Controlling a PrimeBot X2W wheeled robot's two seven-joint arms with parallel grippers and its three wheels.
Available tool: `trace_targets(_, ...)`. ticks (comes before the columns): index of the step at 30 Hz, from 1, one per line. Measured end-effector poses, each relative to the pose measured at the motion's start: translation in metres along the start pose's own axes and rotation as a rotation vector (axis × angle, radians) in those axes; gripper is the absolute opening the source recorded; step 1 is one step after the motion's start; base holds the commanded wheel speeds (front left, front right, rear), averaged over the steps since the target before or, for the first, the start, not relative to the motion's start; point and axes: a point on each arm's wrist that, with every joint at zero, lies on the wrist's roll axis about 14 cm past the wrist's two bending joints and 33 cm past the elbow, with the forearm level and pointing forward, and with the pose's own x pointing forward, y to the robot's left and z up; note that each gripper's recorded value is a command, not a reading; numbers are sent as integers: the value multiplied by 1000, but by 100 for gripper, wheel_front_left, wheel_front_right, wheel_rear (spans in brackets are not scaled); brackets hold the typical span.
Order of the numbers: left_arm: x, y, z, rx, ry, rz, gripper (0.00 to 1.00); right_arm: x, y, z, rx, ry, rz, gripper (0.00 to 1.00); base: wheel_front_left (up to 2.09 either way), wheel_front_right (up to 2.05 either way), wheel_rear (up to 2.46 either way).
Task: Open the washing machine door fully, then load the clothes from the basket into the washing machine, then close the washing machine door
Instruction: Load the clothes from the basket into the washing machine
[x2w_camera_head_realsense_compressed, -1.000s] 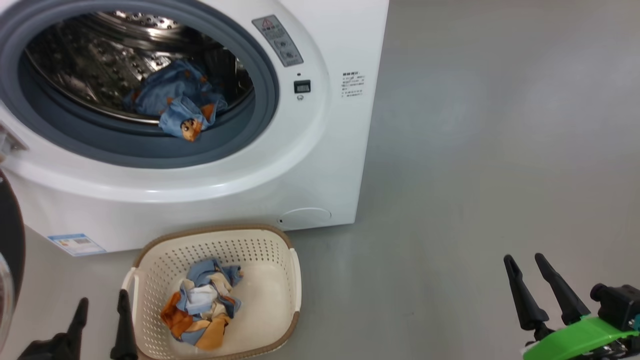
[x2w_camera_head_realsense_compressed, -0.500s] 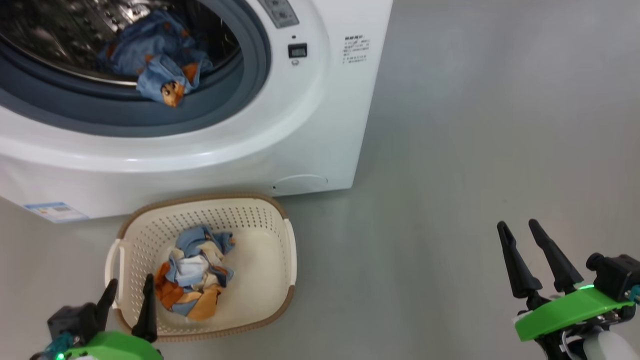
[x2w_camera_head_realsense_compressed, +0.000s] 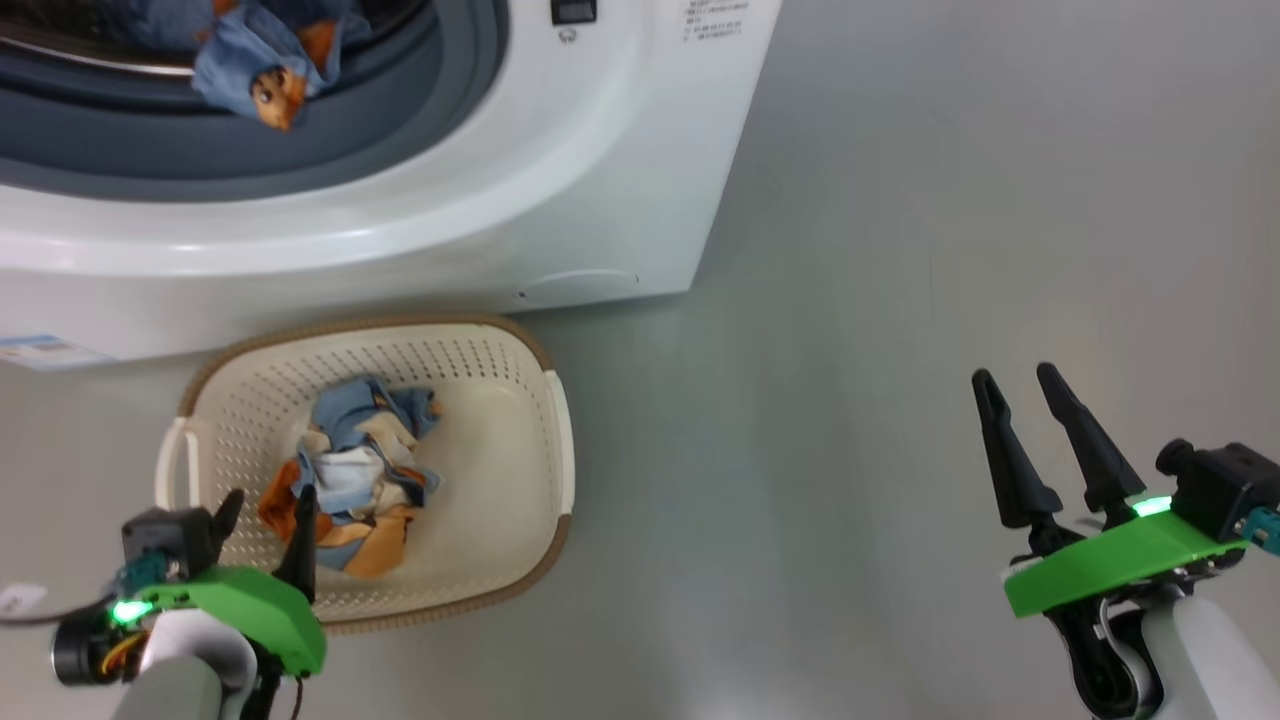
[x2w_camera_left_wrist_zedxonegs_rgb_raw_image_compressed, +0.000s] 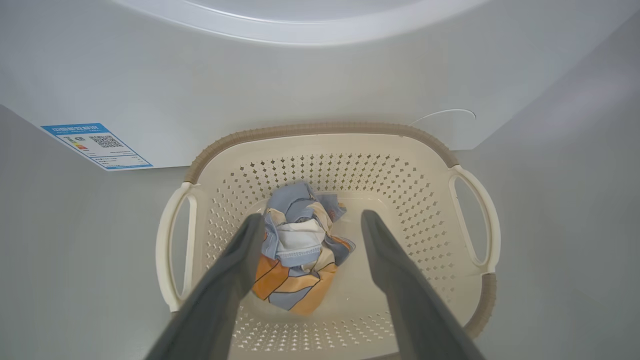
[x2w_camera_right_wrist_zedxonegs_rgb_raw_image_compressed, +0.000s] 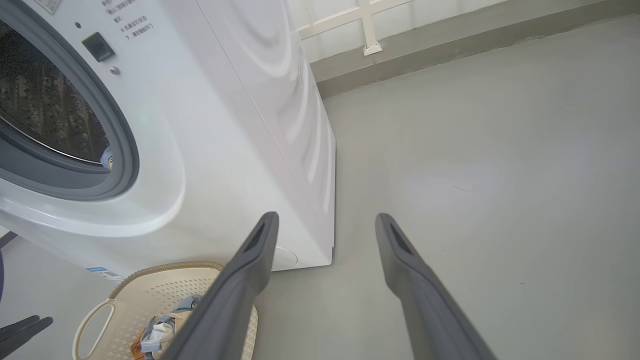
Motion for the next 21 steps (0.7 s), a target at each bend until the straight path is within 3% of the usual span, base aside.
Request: trace_targets(21, 70, 8, -72, 138, 293, -63, 100, 41, -15, -41, 18, 70, -31, 100, 0, 0, 0)
